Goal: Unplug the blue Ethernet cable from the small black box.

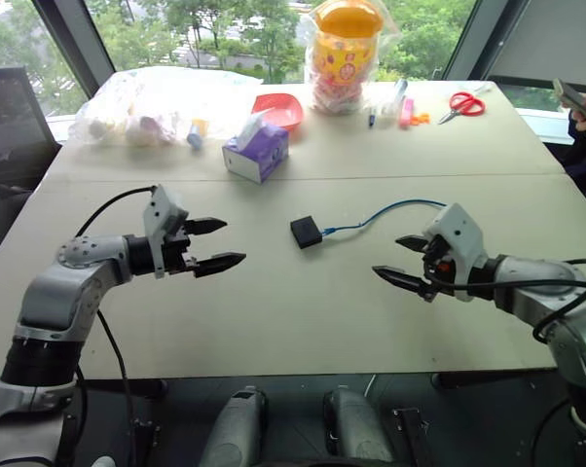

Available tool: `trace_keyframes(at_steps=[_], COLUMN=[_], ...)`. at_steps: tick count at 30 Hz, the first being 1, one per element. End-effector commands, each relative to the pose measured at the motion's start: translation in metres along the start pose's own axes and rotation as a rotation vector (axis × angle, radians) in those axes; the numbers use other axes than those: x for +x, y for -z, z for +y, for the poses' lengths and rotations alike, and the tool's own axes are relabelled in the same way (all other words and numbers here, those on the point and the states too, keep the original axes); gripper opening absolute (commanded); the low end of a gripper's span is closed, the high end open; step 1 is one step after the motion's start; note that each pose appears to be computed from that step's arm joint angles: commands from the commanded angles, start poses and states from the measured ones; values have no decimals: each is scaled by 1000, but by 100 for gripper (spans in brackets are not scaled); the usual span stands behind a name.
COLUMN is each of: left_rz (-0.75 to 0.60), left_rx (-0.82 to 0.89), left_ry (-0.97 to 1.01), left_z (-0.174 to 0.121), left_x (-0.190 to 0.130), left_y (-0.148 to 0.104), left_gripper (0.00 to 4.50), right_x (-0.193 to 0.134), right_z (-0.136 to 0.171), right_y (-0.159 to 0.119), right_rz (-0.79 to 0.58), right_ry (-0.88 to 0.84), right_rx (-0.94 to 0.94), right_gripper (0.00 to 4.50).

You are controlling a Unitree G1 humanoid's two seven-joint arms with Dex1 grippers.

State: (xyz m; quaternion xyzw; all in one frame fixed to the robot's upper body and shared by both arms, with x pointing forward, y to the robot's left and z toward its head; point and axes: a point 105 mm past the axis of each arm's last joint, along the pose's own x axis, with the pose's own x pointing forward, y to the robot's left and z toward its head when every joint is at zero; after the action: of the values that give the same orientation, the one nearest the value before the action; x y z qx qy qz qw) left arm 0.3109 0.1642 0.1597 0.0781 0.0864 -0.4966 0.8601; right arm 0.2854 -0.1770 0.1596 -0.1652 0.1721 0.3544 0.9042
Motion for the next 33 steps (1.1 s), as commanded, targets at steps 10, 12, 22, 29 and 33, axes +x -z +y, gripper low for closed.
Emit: trace_keyframes(at_steps=[10,12,22,29,33], left_rz=[-26,-22,-18,-27,-29], left_rx=[35,32,38,40,46], left_ry=[-18,-16,-11,-15,-15], left_z=[4,3,3,4,5], left_x=[-1,-1,1,1,4], left_y=[-13,-13,-12,-14,-16], left_gripper=[444,444,444,444,444], right_x=[-4,-2,5,11,24], right_z=[-10,-8,-14,-21,-22], right_y=[-15,-15,-19,-20,-26], right_rz=[-37,-37,-42,5,64], right_ry=[18,13,33,33,-54], right_rx=[-51,-71,-85,-114,-172], right_gripper=[380,380,380,380,380])
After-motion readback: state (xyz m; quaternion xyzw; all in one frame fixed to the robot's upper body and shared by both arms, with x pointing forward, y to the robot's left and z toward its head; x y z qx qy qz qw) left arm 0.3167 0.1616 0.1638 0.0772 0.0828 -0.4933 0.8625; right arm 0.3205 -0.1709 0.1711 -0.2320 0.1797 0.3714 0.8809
